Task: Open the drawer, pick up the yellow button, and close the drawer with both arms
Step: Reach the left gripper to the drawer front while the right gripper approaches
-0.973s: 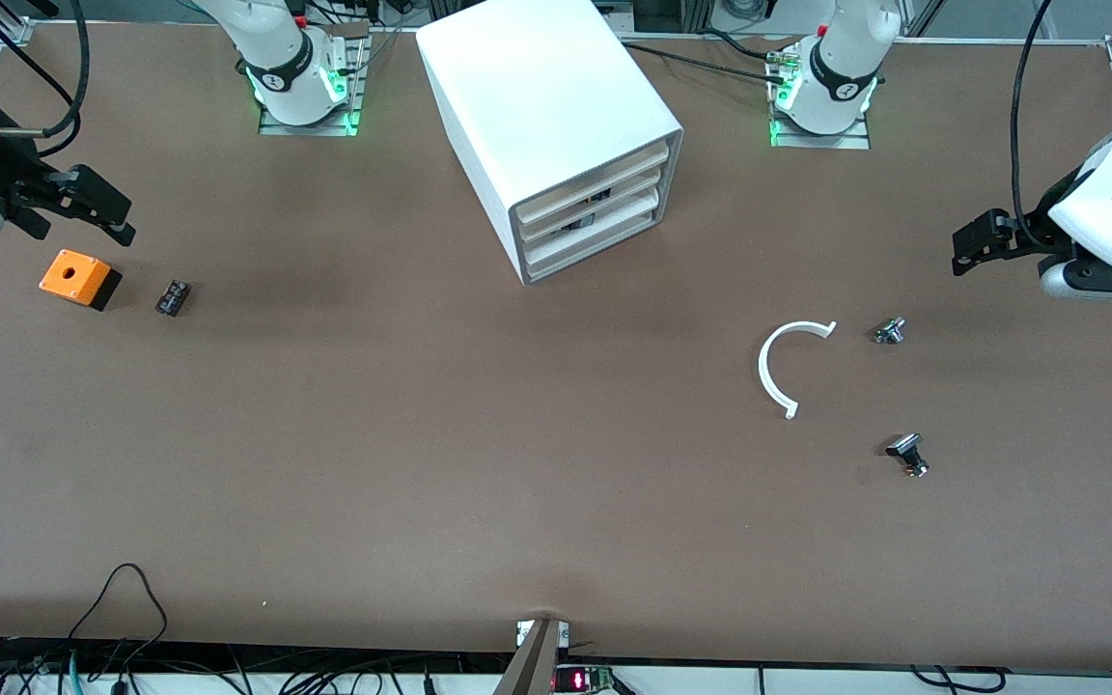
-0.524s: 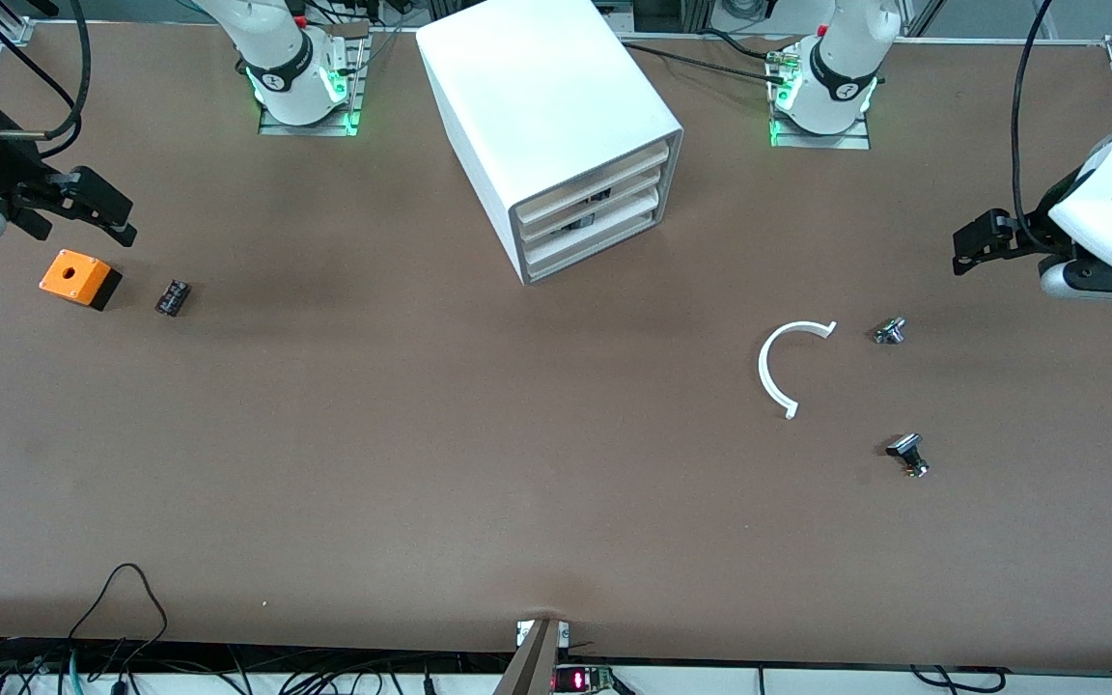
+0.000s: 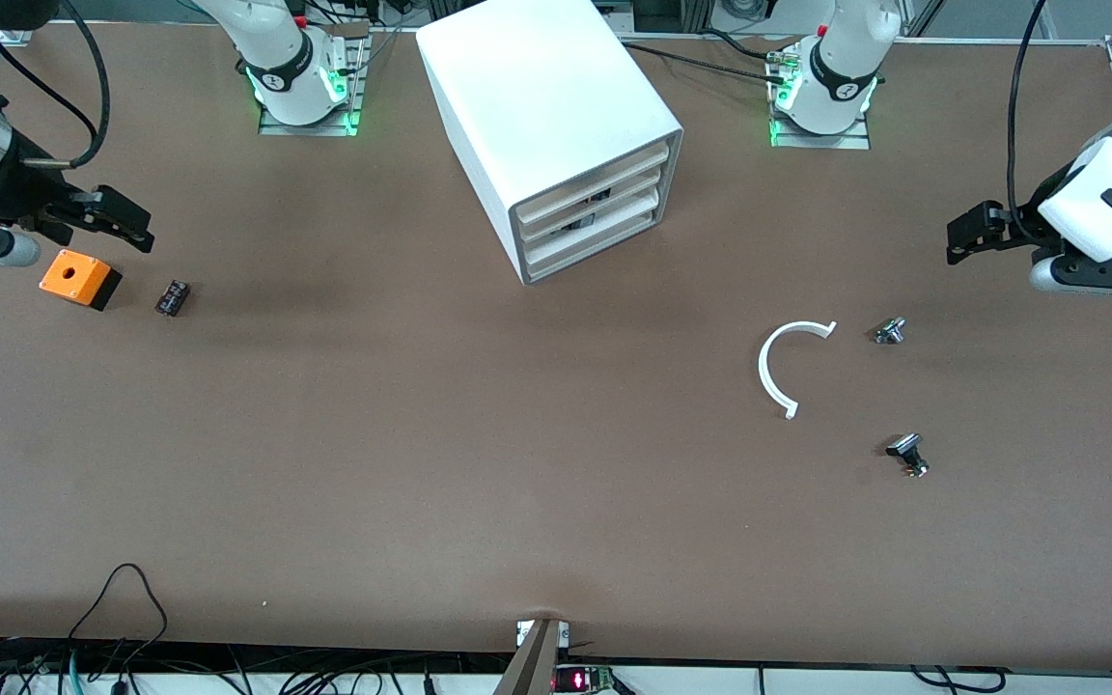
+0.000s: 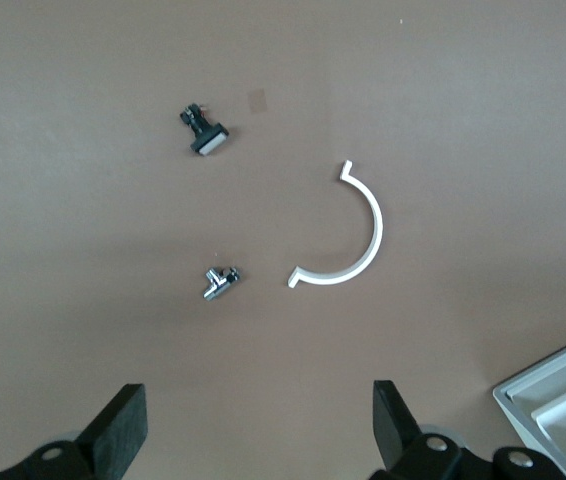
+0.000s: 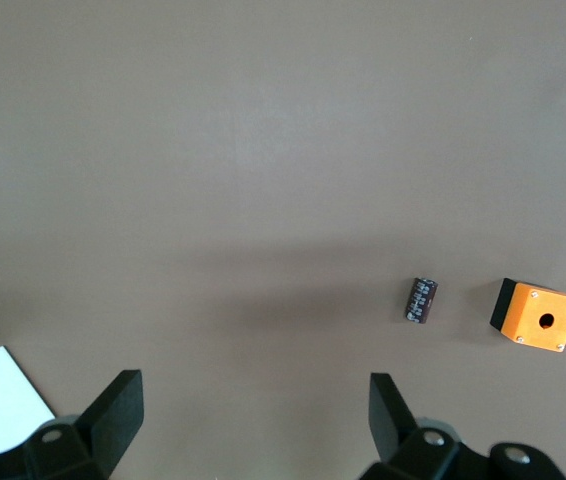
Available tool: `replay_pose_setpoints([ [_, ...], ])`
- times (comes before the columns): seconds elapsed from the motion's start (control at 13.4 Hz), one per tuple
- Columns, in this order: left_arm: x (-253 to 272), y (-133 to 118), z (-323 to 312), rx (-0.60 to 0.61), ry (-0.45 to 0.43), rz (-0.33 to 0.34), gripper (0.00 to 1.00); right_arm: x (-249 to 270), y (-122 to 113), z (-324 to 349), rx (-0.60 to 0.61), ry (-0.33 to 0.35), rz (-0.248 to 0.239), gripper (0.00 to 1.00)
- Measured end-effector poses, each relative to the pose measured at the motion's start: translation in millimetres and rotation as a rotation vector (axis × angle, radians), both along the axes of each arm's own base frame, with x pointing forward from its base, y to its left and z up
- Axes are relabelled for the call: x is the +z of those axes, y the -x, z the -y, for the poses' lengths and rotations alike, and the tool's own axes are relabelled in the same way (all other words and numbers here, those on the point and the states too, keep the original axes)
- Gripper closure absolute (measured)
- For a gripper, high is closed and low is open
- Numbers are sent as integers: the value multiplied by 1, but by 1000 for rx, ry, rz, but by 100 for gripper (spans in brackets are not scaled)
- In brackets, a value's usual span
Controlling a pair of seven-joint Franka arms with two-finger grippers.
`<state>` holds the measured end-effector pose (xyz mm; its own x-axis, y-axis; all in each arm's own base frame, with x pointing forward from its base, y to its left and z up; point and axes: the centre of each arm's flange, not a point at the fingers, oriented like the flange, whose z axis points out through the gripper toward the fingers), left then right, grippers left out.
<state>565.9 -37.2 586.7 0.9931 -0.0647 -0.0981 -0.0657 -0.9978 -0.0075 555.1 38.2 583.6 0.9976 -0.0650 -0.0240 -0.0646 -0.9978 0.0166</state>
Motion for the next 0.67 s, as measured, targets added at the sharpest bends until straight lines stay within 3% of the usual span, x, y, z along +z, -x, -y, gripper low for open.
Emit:
replay_pose_setpoints([
  [0.22,-17,11,10,-22,50,-131,0,-23,-8,0,47,-4,-43,0],
  [0.37,-35,17,29,-51,141,-233,0,-39,-14,-2,68,-41,-72,0],
  [0.67,-88,13,68,-128,463,-396,3,-68,-23,-10,62,-113,-126,0],
])
